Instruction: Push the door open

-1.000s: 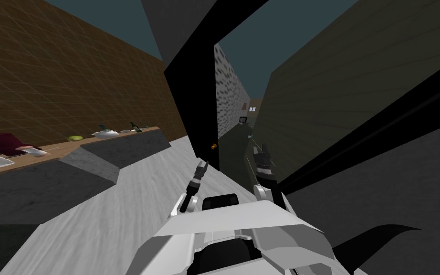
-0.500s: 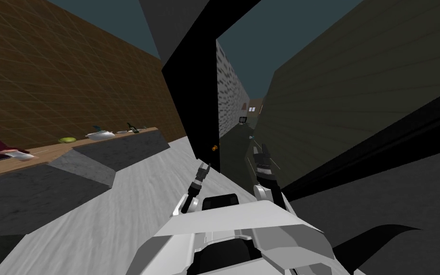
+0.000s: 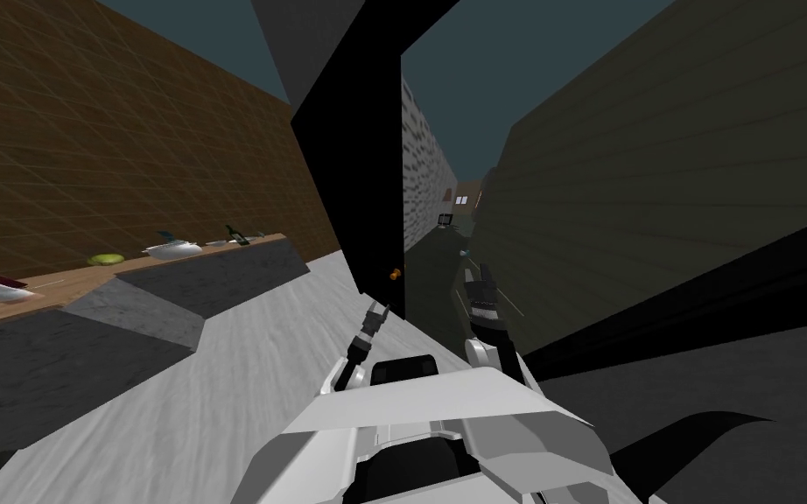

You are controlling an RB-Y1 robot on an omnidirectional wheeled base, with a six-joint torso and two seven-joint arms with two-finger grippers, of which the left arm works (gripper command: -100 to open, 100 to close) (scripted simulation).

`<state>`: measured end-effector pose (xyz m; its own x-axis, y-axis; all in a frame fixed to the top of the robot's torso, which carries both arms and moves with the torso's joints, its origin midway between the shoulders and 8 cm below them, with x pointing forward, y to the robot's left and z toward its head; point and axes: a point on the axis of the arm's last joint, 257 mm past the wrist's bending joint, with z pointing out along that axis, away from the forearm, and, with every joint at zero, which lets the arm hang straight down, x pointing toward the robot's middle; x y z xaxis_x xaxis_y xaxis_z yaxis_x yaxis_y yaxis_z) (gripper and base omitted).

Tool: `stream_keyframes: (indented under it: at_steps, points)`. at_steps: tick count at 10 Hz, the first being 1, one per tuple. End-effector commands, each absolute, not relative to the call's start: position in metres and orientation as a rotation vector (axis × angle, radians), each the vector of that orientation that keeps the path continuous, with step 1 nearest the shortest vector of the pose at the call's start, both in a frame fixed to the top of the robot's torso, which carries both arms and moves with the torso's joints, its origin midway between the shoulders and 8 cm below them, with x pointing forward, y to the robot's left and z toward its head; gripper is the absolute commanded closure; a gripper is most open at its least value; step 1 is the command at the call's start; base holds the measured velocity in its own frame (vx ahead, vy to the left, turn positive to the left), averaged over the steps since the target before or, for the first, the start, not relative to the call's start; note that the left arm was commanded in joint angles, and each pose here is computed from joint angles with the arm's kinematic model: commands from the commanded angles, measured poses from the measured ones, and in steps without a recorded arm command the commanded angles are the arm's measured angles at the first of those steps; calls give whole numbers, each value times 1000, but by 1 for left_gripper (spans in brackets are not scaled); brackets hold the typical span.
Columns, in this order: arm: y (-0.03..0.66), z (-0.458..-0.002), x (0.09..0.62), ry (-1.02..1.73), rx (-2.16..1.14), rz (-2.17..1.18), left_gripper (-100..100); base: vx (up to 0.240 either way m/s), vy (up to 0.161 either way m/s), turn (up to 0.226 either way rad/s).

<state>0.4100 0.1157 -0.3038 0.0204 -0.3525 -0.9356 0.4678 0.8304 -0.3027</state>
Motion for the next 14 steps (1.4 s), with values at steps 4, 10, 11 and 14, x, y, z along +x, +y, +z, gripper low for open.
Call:
stream_keyframes:
  at_steps: [4, 10, 11, 14]
  points:
    - [101, -331, 402, 1453, 213, -587, -100, 121, 57, -21]
    - [85, -365, 387, 1494, 362, -529, -100, 136, 63, -19]
    - [83, -372, 384, 1500, 392, -518, -100, 151, 39, -19]
    - [77, -386, 377, 1512, 460, -494, -100, 136, 36, -16]
